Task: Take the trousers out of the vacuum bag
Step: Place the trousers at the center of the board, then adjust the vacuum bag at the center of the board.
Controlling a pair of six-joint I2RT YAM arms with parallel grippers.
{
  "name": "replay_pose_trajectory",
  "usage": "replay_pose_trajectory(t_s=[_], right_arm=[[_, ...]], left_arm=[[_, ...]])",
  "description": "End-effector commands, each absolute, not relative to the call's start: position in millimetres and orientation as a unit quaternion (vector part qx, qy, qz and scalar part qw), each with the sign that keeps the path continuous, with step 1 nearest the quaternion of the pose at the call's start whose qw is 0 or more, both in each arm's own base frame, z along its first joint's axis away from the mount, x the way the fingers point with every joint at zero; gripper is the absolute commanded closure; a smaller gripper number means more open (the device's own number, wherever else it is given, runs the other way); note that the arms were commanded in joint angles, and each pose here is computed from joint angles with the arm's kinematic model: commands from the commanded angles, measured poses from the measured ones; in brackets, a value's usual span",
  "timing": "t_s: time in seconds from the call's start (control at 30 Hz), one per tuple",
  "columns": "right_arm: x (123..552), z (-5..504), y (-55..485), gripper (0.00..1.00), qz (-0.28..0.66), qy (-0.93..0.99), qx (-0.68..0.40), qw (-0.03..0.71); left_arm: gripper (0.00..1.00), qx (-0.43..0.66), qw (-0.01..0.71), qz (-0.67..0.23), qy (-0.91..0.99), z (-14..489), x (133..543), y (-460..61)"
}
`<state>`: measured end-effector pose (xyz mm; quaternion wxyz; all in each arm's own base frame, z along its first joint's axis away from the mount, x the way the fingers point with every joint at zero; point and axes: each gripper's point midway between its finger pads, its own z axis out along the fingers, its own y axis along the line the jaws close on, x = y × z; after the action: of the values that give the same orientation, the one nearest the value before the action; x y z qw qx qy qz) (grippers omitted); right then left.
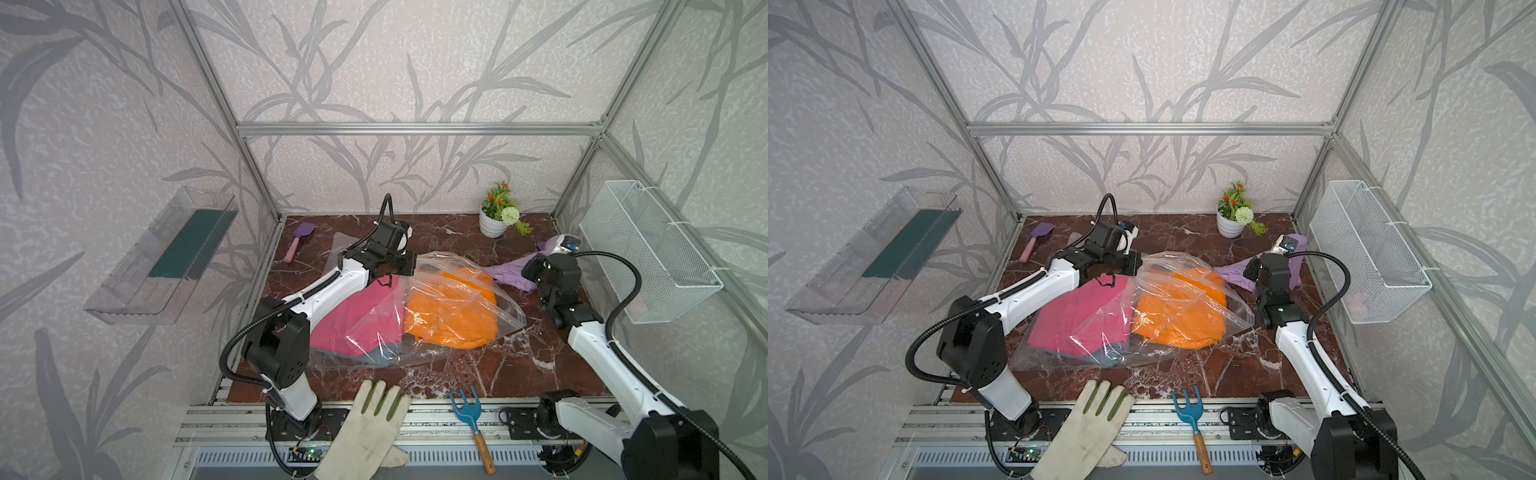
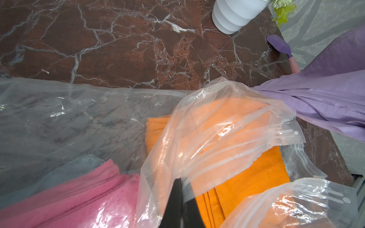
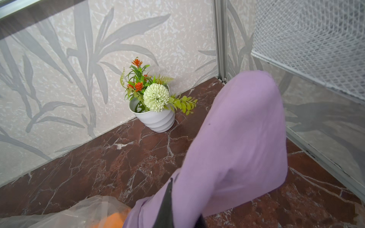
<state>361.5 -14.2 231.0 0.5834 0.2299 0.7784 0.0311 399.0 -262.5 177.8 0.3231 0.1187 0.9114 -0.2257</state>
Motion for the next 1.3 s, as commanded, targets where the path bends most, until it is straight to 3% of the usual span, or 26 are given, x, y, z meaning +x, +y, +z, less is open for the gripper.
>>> replay_pose_trajectory(t_s=[0.0,0.33,0.47,0.57,0.67,0.8,0.9,1.13,1.27], right_arm=[[346.3,228.0,-16.2,0.94,0.042,0.773,0.254,0.58],[299.7,169.5,-16.8,0.88,0.038,0.823,0.274,0.495],[282.7,145.7,-15.4,0.81,0.043,0.837,0.285,0.465],[271.2,135.0,-13.6,0.72,0.054,0.84,0.296,0.452],[261.5,131.6,-10.0,0.56,0.066,0.844,0.295,0.443],[250.3,135.5,-4.2,0.35,0.086,0.847,0.287,0.44],[245.1,148.3,2.3,0.26,0.109,0.844,0.274,0.448],[252.9,204.4,40.0,0.25,0.199,0.826,0.167,0.501],[265.6,215.6,89.2,0.23,0.279,0.838,0.058,0.465]], left_arm=[[1.0,0.109,0.352,-0.226,0.902,202.5,403.0,-248.6],[1.0,0.13,0.355,-0.24,0.894,213.8,398.6,-251.9],[1.0,0.134,0.359,-0.244,0.891,221.3,399.5,-252.6],[1.0,0.134,0.361,-0.251,0.888,226.5,399.5,-254.0],[1.0,0.134,0.363,-0.251,0.887,228.7,400.6,-254.4],[1.0,0.133,0.363,-0.251,0.887,229.1,401.9,-255.0],[1.0,0.134,0.361,-0.25,0.889,228.4,401.6,-255.0],[1.0,0.136,0.363,-0.249,0.888,232.5,401.8,-255.0],[1.0,0.137,0.364,-0.251,0.886,235.7,401.1,-255.4]])
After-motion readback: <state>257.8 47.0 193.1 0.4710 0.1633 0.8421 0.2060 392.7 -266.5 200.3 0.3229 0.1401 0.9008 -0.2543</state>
